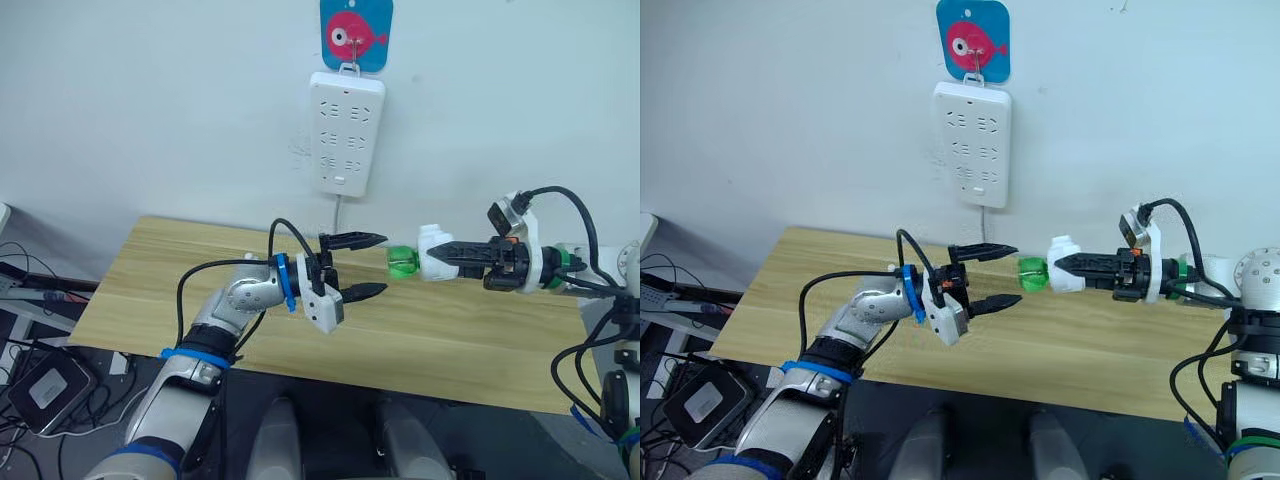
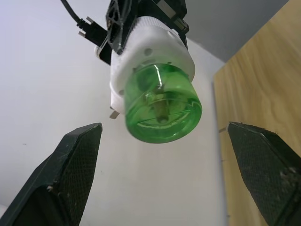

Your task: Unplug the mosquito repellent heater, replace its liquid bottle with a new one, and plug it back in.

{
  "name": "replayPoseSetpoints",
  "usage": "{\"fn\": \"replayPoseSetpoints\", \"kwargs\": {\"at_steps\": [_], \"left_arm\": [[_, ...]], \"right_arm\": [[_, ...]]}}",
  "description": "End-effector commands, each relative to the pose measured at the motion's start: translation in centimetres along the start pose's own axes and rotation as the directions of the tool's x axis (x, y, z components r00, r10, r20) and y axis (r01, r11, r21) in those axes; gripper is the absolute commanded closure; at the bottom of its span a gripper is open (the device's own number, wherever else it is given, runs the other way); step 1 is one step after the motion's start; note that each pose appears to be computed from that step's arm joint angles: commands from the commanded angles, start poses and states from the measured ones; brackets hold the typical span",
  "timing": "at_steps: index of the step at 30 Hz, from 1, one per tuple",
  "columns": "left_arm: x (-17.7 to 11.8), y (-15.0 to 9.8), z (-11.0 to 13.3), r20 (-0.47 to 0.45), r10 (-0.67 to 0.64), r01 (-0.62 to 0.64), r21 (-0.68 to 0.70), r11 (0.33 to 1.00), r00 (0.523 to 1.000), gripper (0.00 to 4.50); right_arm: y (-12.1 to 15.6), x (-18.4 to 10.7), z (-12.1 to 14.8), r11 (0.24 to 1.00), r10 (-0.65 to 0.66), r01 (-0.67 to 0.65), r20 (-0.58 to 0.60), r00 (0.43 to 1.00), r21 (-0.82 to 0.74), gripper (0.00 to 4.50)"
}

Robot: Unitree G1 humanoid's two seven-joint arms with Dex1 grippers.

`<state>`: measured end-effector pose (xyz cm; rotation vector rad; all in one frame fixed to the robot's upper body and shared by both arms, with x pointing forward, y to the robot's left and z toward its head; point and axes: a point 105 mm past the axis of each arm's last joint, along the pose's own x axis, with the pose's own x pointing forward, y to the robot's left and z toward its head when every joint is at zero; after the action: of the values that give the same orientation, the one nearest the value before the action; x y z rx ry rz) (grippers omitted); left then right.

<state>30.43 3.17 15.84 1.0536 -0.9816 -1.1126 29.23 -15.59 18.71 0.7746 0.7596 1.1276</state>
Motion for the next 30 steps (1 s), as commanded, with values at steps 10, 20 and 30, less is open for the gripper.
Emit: {"fn": "replayPoseSetpoints", "kwargs": {"at_steps": [10,20,30], "left_arm": [[2.0,1.5,1.4,0.131,0.099,-0.117,0.138,0.984,0.986,0.02],[1.7,1.5,2.4,0.187,0.107,-0.136,0.152,0.979,0.976,0.20],[1.5,1.4,2.3,0.183,0.119,-0.145,0.132,0.981,0.976,2.27]], "right_arm": [[2.4,0.6,-0.3,0.996,0.078,-0.079,-0.018,0.997,-0.052,1.48],[2.3,0.7,-0.2,0.997,0.069,-0.069,-0.009,0.998,-0.042,1.48],[2.2,0.6,0.1,0.998,0.061,-0.061,0.000,0.998,-0.034,1.48]]}}
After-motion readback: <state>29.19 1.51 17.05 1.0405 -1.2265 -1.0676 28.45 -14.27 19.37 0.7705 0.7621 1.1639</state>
